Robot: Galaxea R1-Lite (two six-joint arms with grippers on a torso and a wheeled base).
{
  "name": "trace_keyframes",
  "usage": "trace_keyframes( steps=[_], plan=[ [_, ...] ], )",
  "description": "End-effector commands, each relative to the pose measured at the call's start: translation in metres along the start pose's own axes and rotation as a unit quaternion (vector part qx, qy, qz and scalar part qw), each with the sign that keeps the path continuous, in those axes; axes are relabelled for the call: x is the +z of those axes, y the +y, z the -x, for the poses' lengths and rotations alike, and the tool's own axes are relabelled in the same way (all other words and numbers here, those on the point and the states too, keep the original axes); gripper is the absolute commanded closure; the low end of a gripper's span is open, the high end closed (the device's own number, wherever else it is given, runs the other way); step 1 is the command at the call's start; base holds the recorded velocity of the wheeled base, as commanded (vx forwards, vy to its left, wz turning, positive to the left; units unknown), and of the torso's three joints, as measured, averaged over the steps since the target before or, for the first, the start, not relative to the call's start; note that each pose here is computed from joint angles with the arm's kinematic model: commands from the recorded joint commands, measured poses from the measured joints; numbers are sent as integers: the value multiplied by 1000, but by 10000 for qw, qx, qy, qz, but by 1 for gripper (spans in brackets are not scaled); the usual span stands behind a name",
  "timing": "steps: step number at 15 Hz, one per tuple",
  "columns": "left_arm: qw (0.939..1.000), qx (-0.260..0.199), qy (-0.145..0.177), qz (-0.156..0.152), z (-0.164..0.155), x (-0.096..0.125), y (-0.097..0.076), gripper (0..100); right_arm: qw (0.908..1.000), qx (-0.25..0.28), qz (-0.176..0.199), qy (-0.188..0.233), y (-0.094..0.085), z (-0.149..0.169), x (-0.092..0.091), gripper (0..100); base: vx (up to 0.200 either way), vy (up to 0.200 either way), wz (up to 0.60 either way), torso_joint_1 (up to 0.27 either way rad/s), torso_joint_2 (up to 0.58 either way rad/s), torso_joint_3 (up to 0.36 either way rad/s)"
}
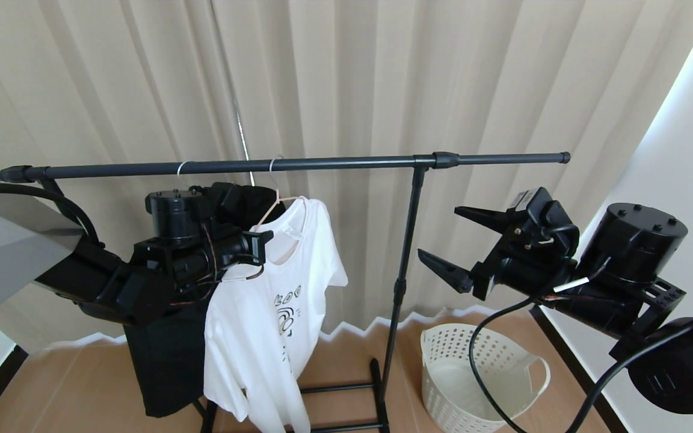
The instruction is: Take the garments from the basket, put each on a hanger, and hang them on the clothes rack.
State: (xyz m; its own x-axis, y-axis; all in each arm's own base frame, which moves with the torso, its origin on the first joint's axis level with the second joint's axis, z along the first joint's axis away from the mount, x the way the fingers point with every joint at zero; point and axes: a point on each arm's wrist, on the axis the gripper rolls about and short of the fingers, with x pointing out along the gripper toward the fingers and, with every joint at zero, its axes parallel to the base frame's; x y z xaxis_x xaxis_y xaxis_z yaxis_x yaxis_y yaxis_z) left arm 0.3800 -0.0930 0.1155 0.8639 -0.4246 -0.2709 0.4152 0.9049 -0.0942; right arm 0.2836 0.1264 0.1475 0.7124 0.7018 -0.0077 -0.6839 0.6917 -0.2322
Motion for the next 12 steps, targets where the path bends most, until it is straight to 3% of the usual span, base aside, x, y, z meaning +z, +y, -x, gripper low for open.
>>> trace_keyframes(
  steps=[1,9,10,12],
  plan=[
    [10000,2,49,14,-3,-4,1,100,10000,0,0,4,0,0,0,0,0,0,0,0,0,0],
    [10000,32,54,24,-5,-5,4,100,10000,9,-15,39,-1,-3,-4,0,0,0,0,0,0,0],
    [10000,32,54,24,-5,-5,4,0,10000,-10,-21,58,-2,-3,-5,0,0,0,0,0,0,0],
    [10000,31,24,17,-5,-3,4,0,10000,-7,-26,72,-2,-3,-6,0,0,0,0,0,0,0]
  ],
)
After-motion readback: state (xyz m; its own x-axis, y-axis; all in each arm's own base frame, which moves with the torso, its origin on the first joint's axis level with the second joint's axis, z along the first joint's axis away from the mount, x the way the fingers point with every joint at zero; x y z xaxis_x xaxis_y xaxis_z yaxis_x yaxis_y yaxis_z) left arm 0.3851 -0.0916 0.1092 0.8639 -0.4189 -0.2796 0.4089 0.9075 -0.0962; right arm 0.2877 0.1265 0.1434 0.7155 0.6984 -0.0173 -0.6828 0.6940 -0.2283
